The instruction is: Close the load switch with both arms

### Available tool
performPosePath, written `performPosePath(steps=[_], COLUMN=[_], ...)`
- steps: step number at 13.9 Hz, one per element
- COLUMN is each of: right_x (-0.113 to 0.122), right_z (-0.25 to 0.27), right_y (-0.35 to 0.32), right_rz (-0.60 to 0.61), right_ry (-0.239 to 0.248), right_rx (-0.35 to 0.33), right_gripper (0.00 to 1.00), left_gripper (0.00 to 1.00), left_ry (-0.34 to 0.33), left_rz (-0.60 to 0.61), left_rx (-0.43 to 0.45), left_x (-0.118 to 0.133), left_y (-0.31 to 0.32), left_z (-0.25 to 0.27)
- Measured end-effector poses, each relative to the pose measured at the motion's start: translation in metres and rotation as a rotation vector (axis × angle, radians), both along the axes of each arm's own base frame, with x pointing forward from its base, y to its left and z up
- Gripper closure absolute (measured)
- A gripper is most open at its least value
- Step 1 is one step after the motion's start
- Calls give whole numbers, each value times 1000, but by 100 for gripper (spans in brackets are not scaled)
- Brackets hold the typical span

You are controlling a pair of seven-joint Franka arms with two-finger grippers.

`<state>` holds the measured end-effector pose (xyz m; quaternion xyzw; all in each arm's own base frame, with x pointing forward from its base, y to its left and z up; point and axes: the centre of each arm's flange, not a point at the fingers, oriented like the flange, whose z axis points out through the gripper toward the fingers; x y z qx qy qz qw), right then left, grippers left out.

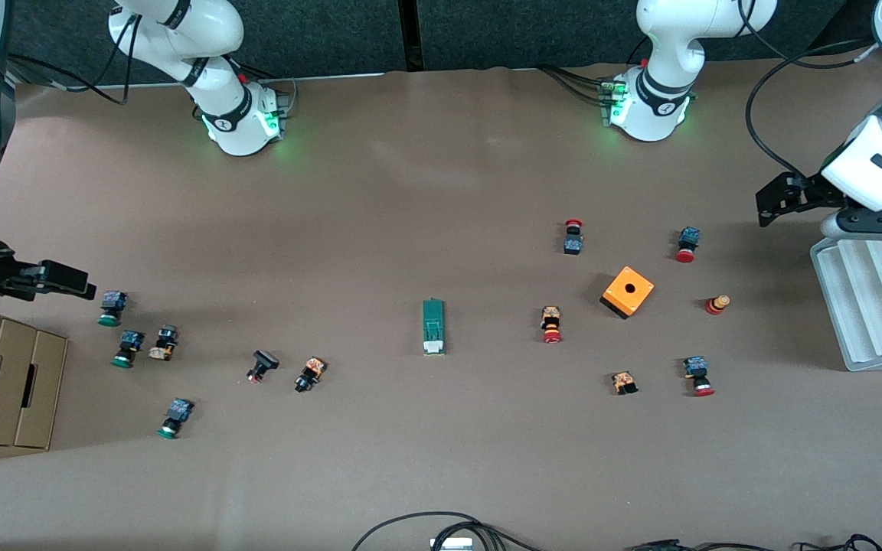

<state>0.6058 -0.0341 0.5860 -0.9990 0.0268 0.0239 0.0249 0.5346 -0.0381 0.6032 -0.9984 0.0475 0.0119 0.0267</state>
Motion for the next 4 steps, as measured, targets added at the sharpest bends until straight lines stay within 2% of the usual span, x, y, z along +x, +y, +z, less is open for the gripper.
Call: performPosePath(steps=[4], right_x=[-2], right_z=[3], right_y=[0], right_rz=[1], right_ry=[-3], right_rx=[1], right_gripper=[0], left_gripper=[0], left_ry=[0], left_rz=[1], left_rx=[0], left_x=[0], left_y=[0], left_z=[0])
